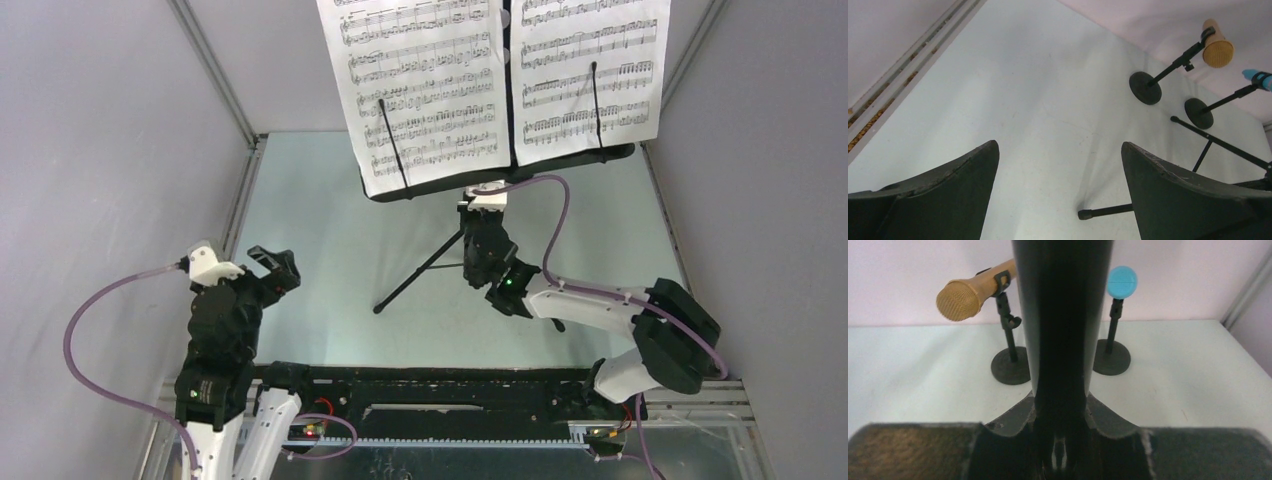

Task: Pack up the instrument practice props

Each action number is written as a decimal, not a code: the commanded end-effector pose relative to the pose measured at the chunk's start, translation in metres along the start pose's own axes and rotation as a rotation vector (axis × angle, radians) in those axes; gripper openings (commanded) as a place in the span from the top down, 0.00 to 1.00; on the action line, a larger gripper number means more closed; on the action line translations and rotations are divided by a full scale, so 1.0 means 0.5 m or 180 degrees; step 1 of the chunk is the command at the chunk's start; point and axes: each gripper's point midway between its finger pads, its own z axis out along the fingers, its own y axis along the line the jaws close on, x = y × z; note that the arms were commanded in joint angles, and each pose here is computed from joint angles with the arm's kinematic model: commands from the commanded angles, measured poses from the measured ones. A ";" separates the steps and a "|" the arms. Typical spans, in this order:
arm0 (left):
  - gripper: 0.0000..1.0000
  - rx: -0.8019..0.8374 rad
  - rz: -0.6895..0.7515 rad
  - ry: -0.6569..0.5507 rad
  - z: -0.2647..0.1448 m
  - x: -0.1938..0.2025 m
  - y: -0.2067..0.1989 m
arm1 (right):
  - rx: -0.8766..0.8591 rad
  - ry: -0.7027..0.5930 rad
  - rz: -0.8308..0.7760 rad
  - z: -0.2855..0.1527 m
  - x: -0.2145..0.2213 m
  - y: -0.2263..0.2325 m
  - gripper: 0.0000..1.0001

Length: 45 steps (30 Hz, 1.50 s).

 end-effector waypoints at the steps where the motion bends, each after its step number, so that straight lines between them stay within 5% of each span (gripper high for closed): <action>1: 0.00 0.0208 0.0038 -0.0115 -0.004 -0.044 -0.035 | 0.0594 -0.0179 0.0145 0.021 -0.040 -0.029 1.00; 27: 0.00 0.0610 0.0177 -0.0015 -0.002 -0.058 -0.093 | 0.0799 -0.0198 0.0325 0.055 -0.062 0.091 1.00; 36: 0.00 0.0604 0.0279 -0.0014 -0.008 -0.073 -0.095 | 0.0512 -0.0260 0.0023 -0.018 -0.089 0.091 0.52; 45: 0.00 0.0549 0.0325 0.0085 0.004 -0.076 -0.099 | 0.0230 -0.0237 0.0024 -0.079 -0.074 0.056 0.36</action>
